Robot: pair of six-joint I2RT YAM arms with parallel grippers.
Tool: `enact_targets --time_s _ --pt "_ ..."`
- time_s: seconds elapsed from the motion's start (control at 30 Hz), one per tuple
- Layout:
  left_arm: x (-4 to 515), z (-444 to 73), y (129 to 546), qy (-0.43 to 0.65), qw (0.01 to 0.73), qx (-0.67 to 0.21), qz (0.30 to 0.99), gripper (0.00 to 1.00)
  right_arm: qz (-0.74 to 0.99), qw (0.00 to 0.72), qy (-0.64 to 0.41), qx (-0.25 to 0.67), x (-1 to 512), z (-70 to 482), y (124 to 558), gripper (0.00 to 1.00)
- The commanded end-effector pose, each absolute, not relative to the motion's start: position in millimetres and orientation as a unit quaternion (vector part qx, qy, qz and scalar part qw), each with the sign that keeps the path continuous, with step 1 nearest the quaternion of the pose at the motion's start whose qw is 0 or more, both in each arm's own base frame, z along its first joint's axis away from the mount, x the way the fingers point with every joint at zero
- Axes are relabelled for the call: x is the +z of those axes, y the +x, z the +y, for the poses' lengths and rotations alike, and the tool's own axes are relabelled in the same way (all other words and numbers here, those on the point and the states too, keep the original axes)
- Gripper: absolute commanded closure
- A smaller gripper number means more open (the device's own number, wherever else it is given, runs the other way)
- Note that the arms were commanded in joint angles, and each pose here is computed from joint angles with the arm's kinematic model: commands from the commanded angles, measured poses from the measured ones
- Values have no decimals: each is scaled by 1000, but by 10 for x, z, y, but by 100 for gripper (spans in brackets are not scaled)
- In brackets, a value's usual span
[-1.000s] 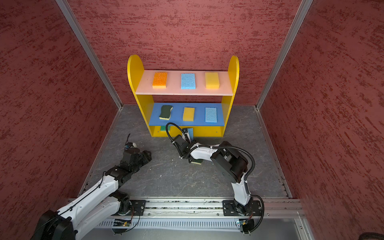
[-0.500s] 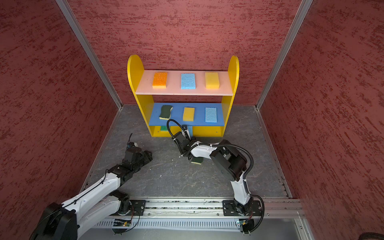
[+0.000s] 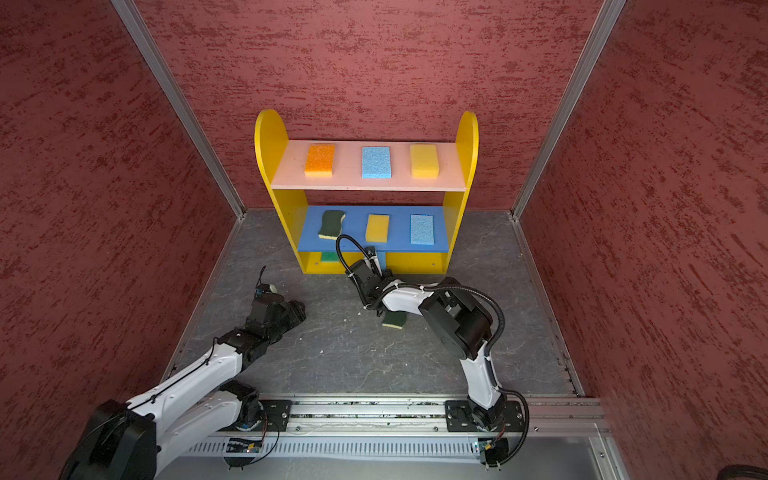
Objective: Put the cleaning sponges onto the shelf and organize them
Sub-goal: 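Lower the light blue sponge onto the yellow base beside the bright green sponge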
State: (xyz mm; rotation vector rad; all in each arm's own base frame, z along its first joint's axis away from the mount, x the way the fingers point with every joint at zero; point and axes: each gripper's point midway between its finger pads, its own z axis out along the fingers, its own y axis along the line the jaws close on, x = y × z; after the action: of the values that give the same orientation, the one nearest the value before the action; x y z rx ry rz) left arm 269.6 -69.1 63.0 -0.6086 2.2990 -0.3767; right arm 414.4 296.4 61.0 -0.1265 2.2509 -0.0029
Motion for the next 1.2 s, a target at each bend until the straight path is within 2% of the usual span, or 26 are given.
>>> enact_targets --time_s 0.0,1.0,1.17 --pt "778 -748 2808 -222 375 -156 886 33 888 458 -37 -7 712 2964 4306 26" --pt "813 -959 2862 -196 383 -141 892 33 891 453 -9 -5 554 2875 4564 23" --pt "810 -955 2875 -196 382 -138 892 33 894 448 -6 -9 512 2851 4551 19"
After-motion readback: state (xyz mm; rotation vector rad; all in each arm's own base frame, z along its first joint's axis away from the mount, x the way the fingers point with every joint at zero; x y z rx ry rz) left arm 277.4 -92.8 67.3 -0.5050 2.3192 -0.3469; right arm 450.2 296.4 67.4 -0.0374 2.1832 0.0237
